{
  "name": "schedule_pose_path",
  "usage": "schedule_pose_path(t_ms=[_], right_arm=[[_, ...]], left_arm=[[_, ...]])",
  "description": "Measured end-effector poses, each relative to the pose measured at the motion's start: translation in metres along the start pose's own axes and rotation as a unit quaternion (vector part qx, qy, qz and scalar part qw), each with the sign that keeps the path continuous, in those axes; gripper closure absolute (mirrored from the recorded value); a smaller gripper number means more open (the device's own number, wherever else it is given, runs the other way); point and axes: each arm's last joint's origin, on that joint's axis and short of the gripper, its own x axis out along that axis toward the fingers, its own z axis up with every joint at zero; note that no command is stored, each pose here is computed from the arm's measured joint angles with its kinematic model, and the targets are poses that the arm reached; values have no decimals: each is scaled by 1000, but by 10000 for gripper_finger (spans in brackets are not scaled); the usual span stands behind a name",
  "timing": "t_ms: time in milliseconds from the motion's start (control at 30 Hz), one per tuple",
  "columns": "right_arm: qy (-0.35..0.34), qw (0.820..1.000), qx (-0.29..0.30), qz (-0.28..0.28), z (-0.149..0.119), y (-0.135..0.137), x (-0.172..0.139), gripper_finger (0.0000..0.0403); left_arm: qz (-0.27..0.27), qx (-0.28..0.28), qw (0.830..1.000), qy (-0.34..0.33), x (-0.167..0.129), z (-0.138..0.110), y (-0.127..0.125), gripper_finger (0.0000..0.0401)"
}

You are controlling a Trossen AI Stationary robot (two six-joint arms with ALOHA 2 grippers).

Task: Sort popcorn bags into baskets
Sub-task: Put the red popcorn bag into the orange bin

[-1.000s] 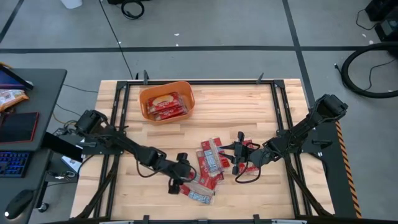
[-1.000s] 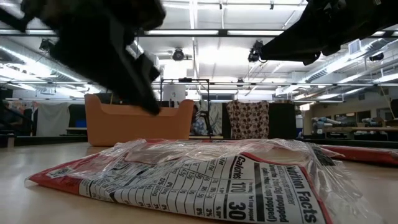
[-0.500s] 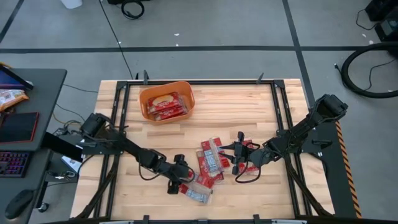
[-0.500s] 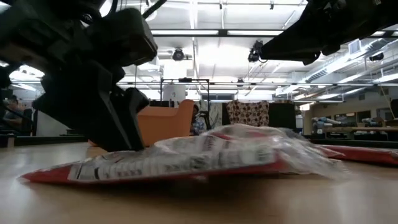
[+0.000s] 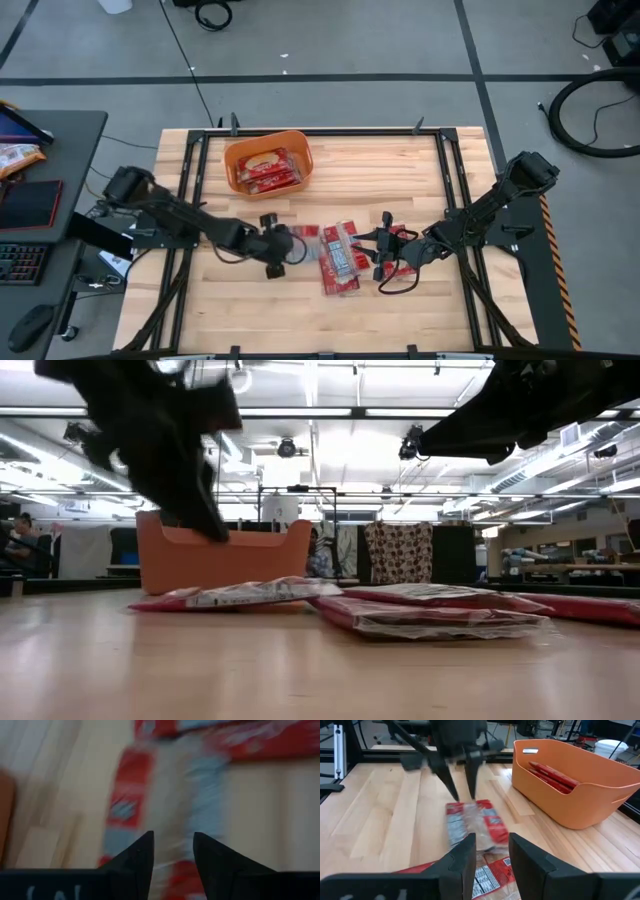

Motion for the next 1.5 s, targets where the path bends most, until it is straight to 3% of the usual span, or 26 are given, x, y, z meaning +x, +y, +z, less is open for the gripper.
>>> schedule_pose_path(t_ms=[200, 533, 700, 867, 1000, 1233, 1500], right_arm=[[0, 1000, 0, 0, 0, 0, 0, 282], [-1, 1000, 1, 0, 0, 0, 0, 283], [-2, 1000, 1, 0, 0, 0, 0, 283], [-1, 1000, 0, 0, 0, 0, 0, 282], [0, 1000, 0, 0, 0, 0, 0, 282], [0, 1000, 0, 0, 0, 0, 0, 282], [0, 1000, 0, 0, 0, 0, 0, 282]], left_arm=[[-37, 9, 996, -84, -19, 17, -4, 259], [-25, 67, 997, -33, 25, -10, -37, 206], [29, 150, 988, -17, 33, -12, -47, 170], [101, 225, 969, -6, 30, -11, -49, 170], [106, 198, 974, 10, 26, 2, -46, 183], [47, 136, 987, 75, 31, 32, -20, 220], [30, 105, 989, 98, 45, 38, 0, 244]])
